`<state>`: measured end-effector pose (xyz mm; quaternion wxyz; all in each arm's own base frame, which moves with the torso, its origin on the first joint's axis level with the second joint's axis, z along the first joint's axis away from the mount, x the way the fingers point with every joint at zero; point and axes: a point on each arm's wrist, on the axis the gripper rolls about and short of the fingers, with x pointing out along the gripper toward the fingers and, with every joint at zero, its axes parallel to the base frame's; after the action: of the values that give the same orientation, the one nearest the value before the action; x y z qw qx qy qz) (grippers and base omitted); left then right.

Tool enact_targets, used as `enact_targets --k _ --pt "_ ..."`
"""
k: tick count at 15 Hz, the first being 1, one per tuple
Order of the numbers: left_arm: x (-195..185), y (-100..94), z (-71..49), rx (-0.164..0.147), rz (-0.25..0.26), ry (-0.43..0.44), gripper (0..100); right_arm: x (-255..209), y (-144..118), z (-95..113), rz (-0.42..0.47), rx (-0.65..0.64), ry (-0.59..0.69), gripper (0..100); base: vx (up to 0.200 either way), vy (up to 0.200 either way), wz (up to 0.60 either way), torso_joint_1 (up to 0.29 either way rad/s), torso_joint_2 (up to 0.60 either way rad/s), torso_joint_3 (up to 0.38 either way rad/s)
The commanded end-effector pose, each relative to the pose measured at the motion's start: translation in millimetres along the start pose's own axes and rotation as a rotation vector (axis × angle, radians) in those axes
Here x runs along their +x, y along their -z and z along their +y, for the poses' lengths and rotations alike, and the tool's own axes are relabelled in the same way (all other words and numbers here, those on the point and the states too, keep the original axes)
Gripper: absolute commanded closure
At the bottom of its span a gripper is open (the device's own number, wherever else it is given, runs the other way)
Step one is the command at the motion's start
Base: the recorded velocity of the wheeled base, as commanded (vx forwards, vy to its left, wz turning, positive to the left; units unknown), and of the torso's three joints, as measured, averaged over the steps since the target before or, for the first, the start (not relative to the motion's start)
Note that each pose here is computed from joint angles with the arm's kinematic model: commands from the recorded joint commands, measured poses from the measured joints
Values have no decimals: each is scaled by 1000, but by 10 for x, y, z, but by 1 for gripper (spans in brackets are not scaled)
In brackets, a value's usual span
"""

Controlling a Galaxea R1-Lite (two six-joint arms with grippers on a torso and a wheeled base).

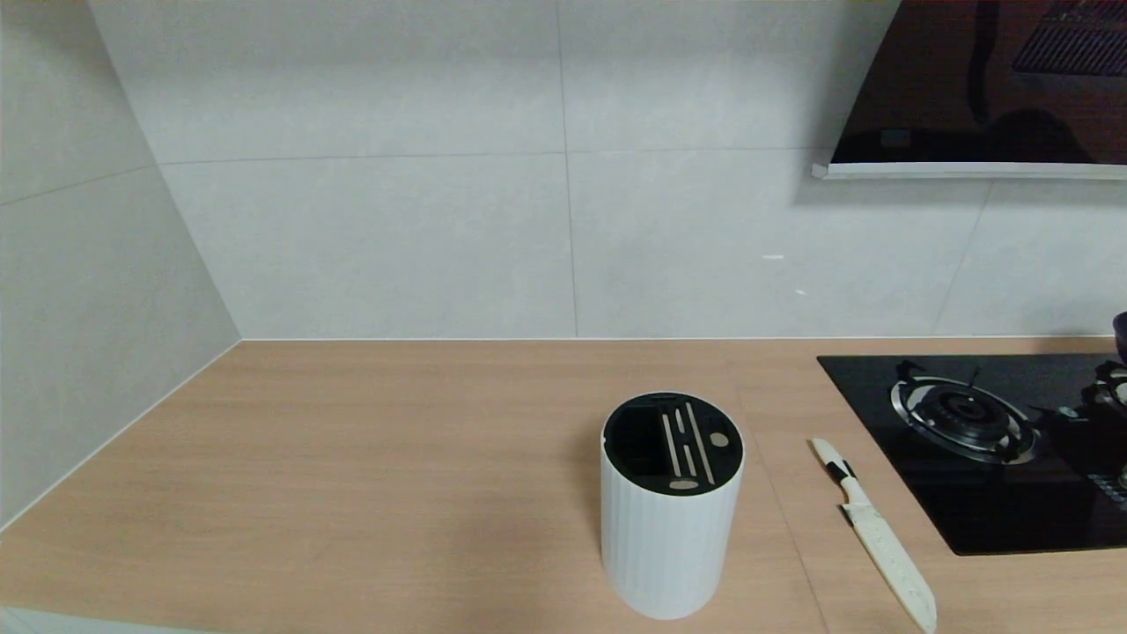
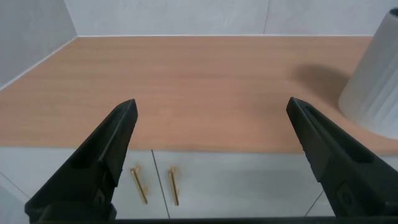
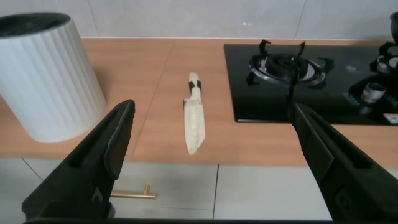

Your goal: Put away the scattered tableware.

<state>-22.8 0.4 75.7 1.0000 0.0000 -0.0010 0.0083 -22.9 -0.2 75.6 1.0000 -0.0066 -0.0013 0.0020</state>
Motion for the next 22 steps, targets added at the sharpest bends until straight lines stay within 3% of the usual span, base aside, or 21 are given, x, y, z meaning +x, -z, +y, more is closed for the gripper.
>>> enact_targets --k 1,6,22 --pt "0 0 0 0 0 1 0 1 -1 0 1 -1 -1 0 0 0 0 90 -207 -90" --pt "0 0 0 0 0 0 0 1 -1 0 1 -1 -1 0 0 0 -240 10 -15 -4" --pt "0 0 0 0 0 0 0 1 -1 0 1 -4 -2 0 0 0 0 0 0 0"
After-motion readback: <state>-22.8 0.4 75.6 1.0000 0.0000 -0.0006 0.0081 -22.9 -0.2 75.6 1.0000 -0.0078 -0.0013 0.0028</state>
